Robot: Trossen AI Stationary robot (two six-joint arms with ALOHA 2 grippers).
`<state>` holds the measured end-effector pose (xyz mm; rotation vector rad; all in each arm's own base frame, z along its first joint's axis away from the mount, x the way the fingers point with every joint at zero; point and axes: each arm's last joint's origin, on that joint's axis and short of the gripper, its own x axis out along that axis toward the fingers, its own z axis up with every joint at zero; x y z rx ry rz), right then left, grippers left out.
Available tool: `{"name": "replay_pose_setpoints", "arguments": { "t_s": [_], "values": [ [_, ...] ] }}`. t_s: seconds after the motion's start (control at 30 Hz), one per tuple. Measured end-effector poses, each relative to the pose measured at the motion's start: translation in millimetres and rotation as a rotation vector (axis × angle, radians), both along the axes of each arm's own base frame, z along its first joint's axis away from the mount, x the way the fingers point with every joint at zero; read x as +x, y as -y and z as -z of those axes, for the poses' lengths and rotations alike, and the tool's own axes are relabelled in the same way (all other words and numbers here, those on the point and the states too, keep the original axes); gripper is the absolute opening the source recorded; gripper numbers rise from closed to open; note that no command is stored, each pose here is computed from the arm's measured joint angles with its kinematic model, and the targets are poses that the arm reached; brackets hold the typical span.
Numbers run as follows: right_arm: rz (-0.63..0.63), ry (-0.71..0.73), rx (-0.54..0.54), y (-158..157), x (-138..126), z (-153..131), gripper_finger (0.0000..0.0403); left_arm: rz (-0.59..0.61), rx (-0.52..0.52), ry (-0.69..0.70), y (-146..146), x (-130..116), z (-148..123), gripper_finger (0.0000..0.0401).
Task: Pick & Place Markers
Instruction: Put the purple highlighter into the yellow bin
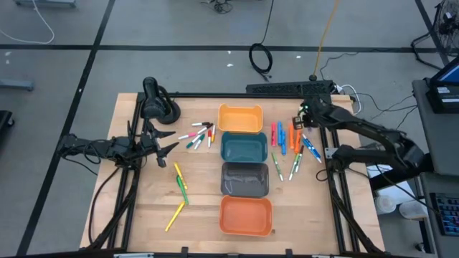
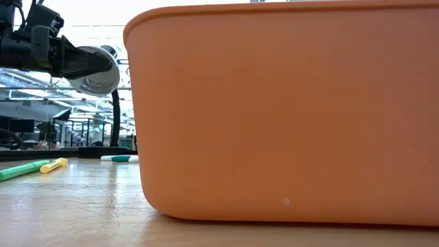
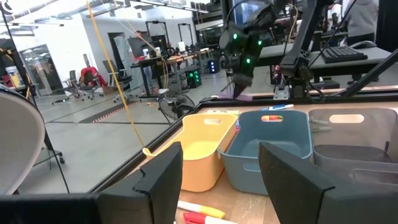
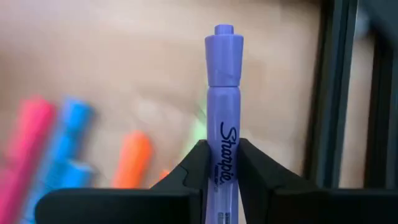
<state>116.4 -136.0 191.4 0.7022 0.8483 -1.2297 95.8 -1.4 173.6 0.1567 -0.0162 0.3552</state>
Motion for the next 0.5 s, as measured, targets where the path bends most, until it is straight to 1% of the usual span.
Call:
{"name": "replay_pose_setpoints", "arguments": {
  "t_s": [0.1, 0.2, 0.33, 0.5],
  "values": [
    [-0.076, 0.096, -0.096, -4, 5, -14, 0.0047, 0.0, 0.0, 0.0, 0, 0, 0, 0.0214],
    [-0.196, 0.236, -0.181, -6, 16, -28, 0.0049, 0.0, 0.0, 0.0, 0, 0, 0, 0.0214],
    [-0.406, 0.395, -0.27, -13, 35, -43, 0.0049, 0.0, 0.0, 0.0, 0, 0, 0, 0.0214],
    [-0.739, 0.487, -0.37, -28, 57, -54, 0.0048, 0.0, 0.0, 0.0, 0, 0, 0, 0.0214]
  ]
}}
